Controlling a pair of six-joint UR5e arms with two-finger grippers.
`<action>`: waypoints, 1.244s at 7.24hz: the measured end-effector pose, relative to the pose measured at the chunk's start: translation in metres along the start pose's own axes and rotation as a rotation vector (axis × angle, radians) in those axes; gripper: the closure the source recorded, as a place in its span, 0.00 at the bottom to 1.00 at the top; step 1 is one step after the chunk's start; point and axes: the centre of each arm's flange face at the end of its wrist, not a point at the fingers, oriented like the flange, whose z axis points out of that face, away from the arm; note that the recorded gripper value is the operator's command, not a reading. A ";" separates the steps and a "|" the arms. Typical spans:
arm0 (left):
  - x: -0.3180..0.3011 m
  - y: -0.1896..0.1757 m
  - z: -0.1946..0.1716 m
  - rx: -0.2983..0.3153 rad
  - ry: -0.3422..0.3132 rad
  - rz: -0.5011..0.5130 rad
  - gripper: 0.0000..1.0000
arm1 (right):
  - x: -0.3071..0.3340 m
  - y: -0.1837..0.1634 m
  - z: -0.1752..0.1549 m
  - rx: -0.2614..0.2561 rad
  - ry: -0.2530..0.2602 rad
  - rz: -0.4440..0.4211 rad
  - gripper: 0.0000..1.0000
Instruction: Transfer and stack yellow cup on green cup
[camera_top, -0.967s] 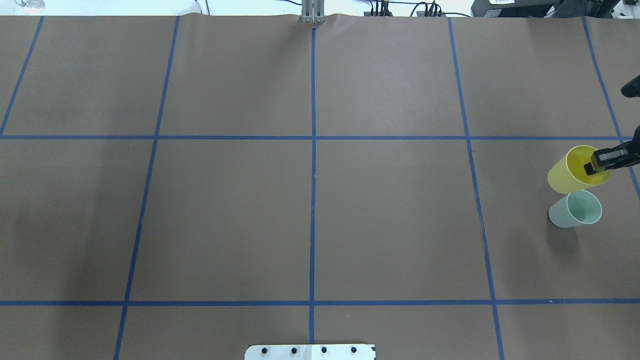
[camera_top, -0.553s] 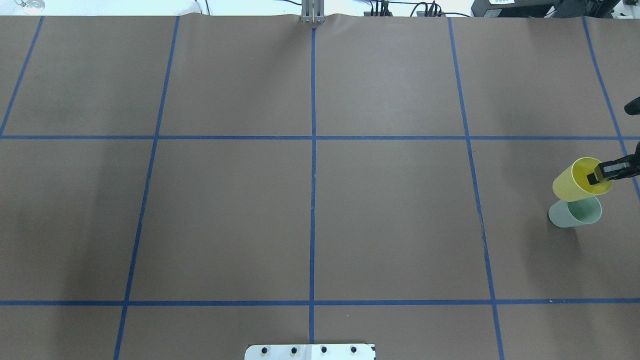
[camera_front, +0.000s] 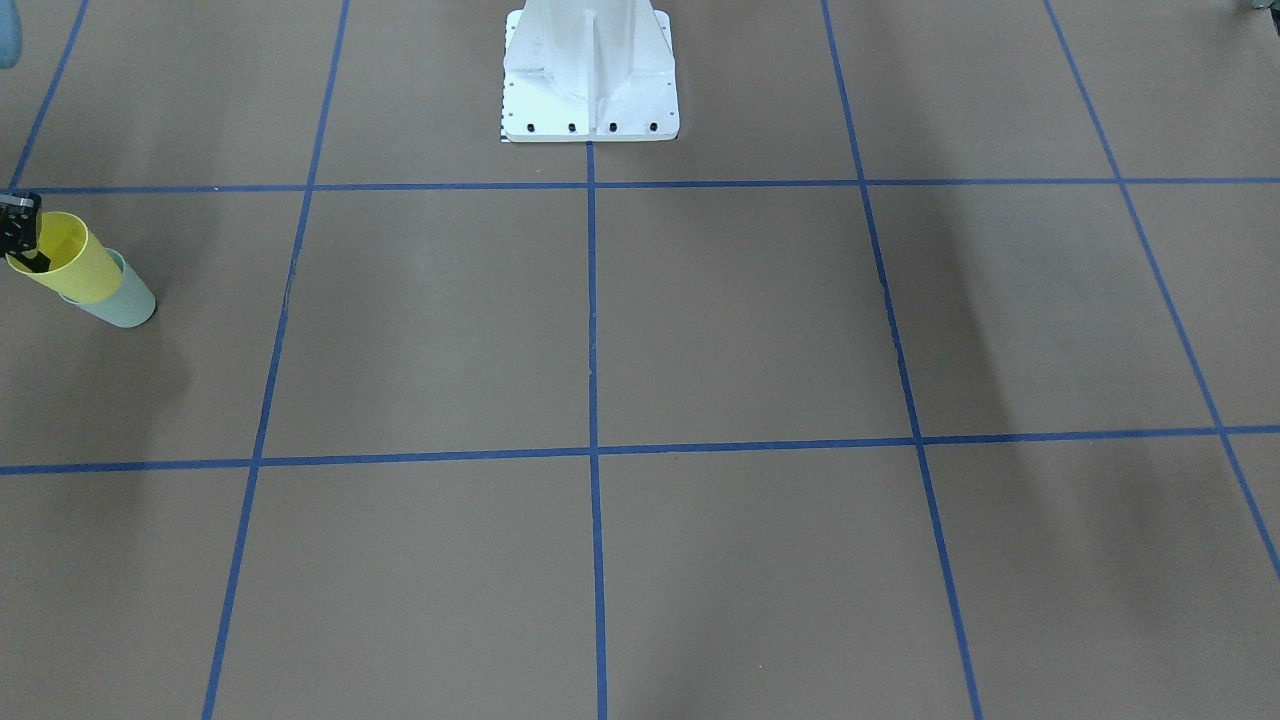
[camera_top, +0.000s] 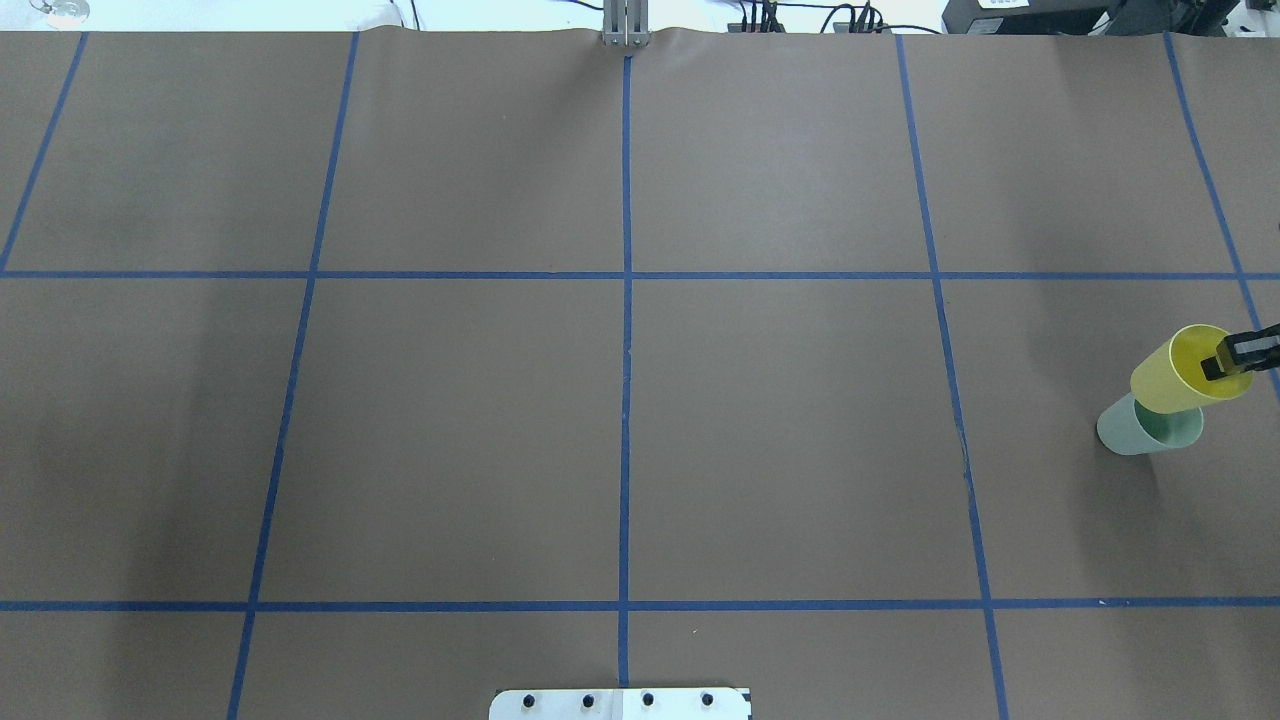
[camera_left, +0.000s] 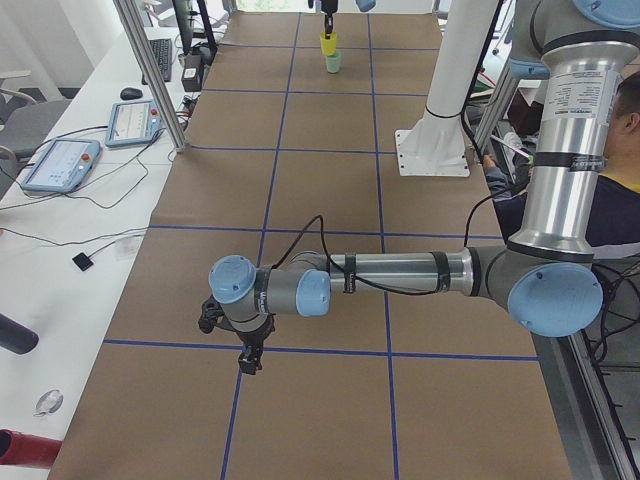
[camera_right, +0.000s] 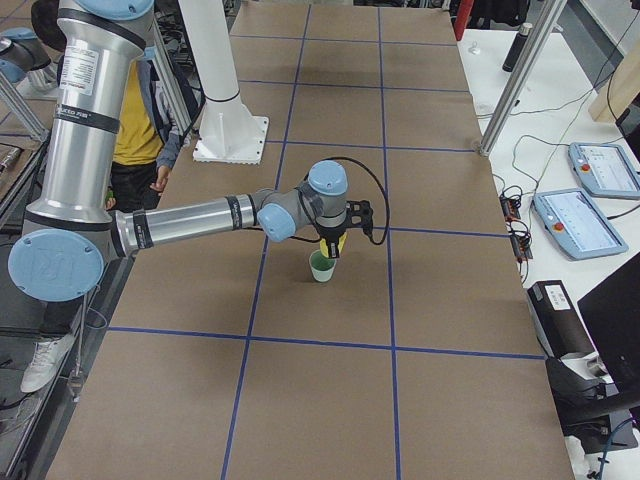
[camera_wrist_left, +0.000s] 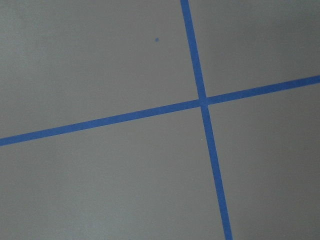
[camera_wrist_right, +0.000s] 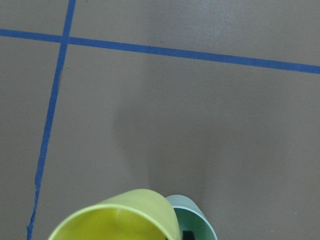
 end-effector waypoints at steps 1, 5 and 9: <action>0.000 0.000 0.000 0.000 0.001 0.001 0.00 | 0.002 0.004 -0.002 -0.001 -0.003 0.002 1.00; 0.000 -0.001 0.000 0.000 0.001 0.002 0.00 | 0.003 0.005 0.000 -0.003 -0.002 0.008 1.00; 0.000 -0.001 0.001 -0.001 0.002 0.001 0.00 | 0.010 0.008 0.005 -0.014 0.008 0.013 1.00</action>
